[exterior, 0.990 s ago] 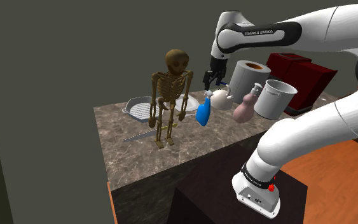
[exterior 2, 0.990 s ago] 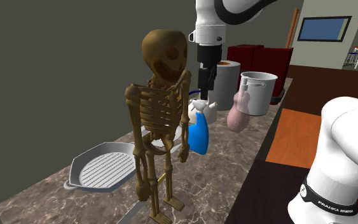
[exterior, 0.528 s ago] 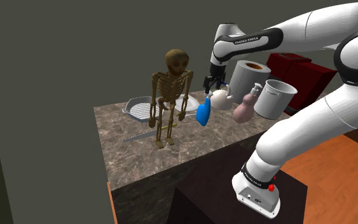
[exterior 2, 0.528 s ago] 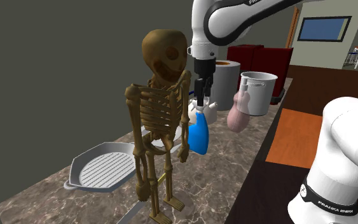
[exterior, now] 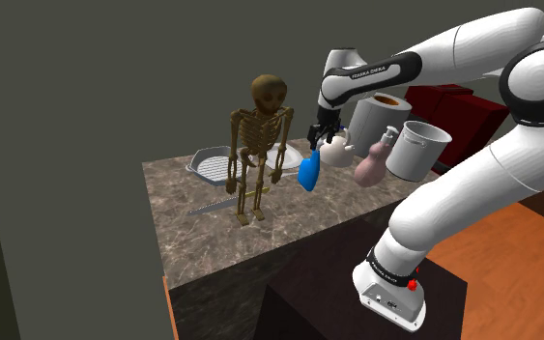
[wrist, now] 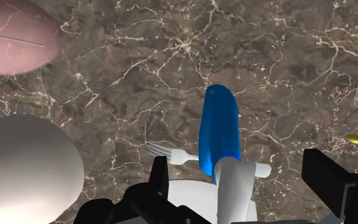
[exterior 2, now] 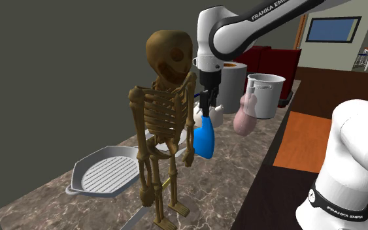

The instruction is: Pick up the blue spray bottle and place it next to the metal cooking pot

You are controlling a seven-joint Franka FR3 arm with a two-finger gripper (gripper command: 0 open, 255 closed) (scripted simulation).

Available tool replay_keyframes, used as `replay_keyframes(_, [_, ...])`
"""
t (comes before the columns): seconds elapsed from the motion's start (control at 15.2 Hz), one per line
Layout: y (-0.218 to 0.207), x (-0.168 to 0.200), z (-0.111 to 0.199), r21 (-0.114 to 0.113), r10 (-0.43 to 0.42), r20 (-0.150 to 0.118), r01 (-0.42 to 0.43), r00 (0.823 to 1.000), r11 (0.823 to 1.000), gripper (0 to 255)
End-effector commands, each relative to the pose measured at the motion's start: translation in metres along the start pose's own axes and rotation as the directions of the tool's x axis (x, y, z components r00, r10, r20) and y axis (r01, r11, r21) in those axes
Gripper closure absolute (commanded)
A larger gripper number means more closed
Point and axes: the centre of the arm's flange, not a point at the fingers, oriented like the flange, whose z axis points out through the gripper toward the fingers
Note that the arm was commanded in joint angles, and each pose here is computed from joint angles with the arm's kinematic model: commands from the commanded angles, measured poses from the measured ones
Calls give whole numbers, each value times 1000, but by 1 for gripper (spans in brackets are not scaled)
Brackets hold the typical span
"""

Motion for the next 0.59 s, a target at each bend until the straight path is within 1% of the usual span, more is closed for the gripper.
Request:
replay_keyframes(0.0, [0, 0, 1, 0, 0, 0, 0, 1000, 1000, 0])
replay_keyframes(0.26, [0, 0, 1, 0, 0, 0, 0, 1000, 1000, 0])
replay_keyframes(0.33, [0, 0, 1, 0, 0, 0, 0, 1000, 1000, 255])
replay_keyframes(0.53, [0, 0, 1, 0, 0, 0, 0, 1000, 1000, 255])
